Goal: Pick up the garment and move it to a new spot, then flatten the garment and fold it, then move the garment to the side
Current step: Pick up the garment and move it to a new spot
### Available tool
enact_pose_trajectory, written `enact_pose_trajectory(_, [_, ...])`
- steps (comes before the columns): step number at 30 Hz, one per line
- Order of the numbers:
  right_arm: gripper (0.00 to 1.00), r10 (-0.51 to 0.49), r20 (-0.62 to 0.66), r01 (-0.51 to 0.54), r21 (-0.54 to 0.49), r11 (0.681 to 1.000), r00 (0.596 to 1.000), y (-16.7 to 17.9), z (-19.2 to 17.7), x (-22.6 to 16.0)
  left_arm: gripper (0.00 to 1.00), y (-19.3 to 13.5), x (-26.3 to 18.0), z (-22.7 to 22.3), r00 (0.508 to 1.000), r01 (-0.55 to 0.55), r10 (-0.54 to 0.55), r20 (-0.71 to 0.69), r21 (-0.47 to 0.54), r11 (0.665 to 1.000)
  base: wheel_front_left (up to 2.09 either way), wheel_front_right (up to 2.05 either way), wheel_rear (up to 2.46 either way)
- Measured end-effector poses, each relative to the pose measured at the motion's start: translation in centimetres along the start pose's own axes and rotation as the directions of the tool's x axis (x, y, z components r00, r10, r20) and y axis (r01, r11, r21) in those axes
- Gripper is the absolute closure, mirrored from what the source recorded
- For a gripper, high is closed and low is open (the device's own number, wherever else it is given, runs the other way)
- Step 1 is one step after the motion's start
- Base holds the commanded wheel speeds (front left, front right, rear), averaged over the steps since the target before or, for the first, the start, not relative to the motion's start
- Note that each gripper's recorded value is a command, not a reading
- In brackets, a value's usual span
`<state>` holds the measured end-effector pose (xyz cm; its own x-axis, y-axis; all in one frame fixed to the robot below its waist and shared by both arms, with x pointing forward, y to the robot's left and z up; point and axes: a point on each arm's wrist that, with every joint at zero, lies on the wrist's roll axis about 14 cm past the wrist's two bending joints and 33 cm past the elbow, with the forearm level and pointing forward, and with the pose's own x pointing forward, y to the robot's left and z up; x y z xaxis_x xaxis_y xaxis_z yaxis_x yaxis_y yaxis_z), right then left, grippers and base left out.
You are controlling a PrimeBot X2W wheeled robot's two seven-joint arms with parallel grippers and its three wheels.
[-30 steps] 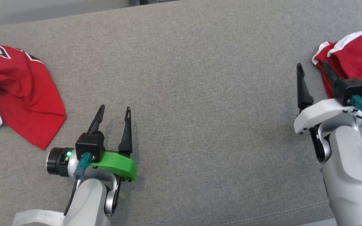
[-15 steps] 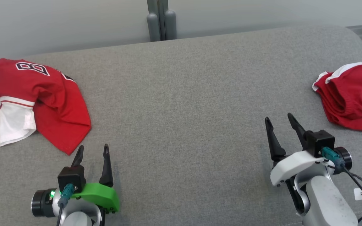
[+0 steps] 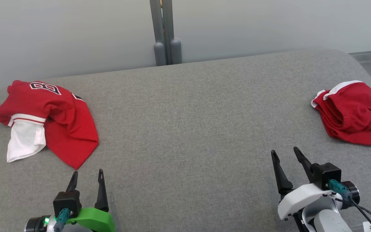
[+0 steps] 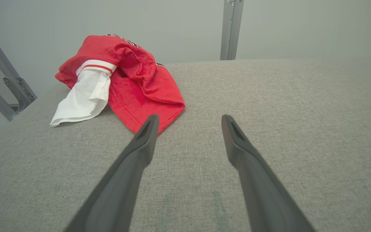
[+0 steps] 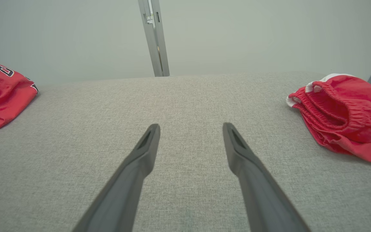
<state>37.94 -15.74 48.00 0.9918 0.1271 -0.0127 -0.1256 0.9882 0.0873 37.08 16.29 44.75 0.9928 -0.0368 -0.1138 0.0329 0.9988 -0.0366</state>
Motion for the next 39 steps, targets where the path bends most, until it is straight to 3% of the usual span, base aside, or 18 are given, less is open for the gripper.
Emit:
enact_pose_trajectory(12, [0.00,0.085,0.008,-0.085,0.007,0.996,0.996,2.8,0.2,1.4,0.00,2.3,-0.6,0.3,0.997,-0.079,0.079,0.012,-0.015,0.997,0.00,0.00,0.00])
enact_pose_trajectory(19, [0.00,0.200,0.011,-0.200,0.008,0.980,0.980,6.7,0.3,3.7,0.00,6.5,-2.6,0.2,0.977,-0.211,0.212,0.012,-0.034,0.977,0.00,0.00,0.00])
enact_pose_trajectory(25, [0.00,0.331,-0.002,-0.331,0.014,0.944,0.944,11.5,-0.4,5.4,0.00,11.0,-5.8,-0.5,0.933,-0.360,0.360,-0.004,-0.052,0.932,0.00,0.00,0.00])
enact_pose_trajectory(34, [0.00,0.517,-0.027,-0.516,0.036,0.856,0.856,18.9,-1.5,6.0,0.00,15.4,-11.9,-2.5,0.837,-0.547,0.544,-0.064,-0.073,0.834,0.00,0.00,0.00])
enact_pose_trajectory(39, [0.00,0.544,-0.043,-0.542,0.053,0.839,0.838,20.2,-2.2,6.1,0.00,16.4,-13.6,-3.2,0.806,-0.592,0.586,-0.087,-0.081,0.802,0.00,0.00,0.00])
